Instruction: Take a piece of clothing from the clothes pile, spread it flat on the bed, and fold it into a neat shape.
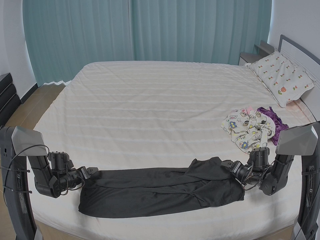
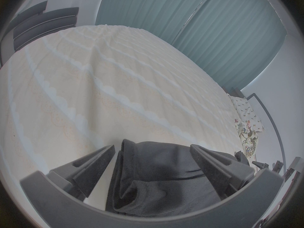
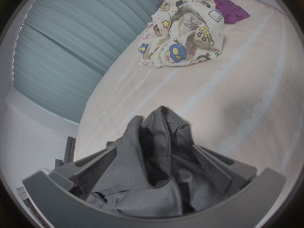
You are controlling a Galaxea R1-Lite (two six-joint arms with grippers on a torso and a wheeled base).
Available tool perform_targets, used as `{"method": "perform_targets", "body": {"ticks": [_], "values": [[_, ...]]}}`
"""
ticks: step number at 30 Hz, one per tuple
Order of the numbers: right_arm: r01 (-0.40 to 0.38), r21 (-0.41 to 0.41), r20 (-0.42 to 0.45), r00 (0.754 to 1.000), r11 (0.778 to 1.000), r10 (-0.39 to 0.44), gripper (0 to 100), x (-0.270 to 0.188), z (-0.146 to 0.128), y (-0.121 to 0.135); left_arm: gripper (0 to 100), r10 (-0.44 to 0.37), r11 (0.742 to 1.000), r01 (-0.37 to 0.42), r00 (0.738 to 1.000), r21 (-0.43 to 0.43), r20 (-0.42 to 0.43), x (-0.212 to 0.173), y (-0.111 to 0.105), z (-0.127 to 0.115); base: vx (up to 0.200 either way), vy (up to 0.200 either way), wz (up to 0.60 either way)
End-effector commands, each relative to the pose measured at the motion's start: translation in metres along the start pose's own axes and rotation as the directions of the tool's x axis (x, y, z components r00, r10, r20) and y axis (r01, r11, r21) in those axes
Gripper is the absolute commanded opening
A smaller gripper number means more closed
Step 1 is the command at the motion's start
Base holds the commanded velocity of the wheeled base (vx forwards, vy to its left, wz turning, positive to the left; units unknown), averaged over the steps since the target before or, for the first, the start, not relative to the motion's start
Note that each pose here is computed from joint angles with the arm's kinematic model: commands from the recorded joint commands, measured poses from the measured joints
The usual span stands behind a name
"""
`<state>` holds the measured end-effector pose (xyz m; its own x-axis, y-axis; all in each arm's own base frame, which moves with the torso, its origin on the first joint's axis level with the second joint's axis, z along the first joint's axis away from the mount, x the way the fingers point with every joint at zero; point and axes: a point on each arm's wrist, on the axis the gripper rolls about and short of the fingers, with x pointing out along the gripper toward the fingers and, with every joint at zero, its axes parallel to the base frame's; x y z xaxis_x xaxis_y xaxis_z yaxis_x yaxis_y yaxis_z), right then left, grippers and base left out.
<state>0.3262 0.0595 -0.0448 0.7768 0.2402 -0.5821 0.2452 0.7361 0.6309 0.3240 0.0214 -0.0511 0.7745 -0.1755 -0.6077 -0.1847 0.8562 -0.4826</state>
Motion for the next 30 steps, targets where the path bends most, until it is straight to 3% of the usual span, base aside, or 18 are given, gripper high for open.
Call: {"method": "perform_targets", "body": {"ticks": [1, 2, 3, 16, 30], "values": [[0.002, 0.0, -0.004, 1.0, 1.0, -0.002, 100, 0.001, -0.001, -0.001, 100, 0.01, 1.0, -0.01, 1.0, -0.004, -0.015, 0.003, 0.004, -0.004, 0.0, 0.0, 0.0], [0.004, 0.0, -0.003, 1.0, 1.0, -0.004, 100, 0.001, -0.001, -0.001, 100, 0.01, 1.0, -0.01, 1.0, -0.004, -0.013, 0.003, 0.004, -0.004, 0.0, 0.0, 0.0], [0.002, -0.002, -0.001, 1.0, 1.0, -0.002, 100, 0.001, -0.001, -0.001, 0, 0.008, 1.0, -0.008, 1.0, -0.005, -0.011, 0.004, 0.004, -0.003, 0.0, 0.0, 0.0], [-0.003, -0.003, 0.003, 1.0, 1.0, 0.003, 100, 0.001, -0.001, -0.001, 0, 0.049, 0.998, -0.046, 0.996, -0.044, 0.076, 0.007, 0.019, 0.019, 0.0, 0.0, 0.0], [-0.001, -0.004, 0.002, 1.0, 1.0, 0.001, 100, 0.001, -0.001, -0.001, 0, 0.026, 0.998, -0.017, 0.988, -0.062, 0.149, 0.016, 0.017, 0.038, 0.0, 0.0, 0.0]]}}
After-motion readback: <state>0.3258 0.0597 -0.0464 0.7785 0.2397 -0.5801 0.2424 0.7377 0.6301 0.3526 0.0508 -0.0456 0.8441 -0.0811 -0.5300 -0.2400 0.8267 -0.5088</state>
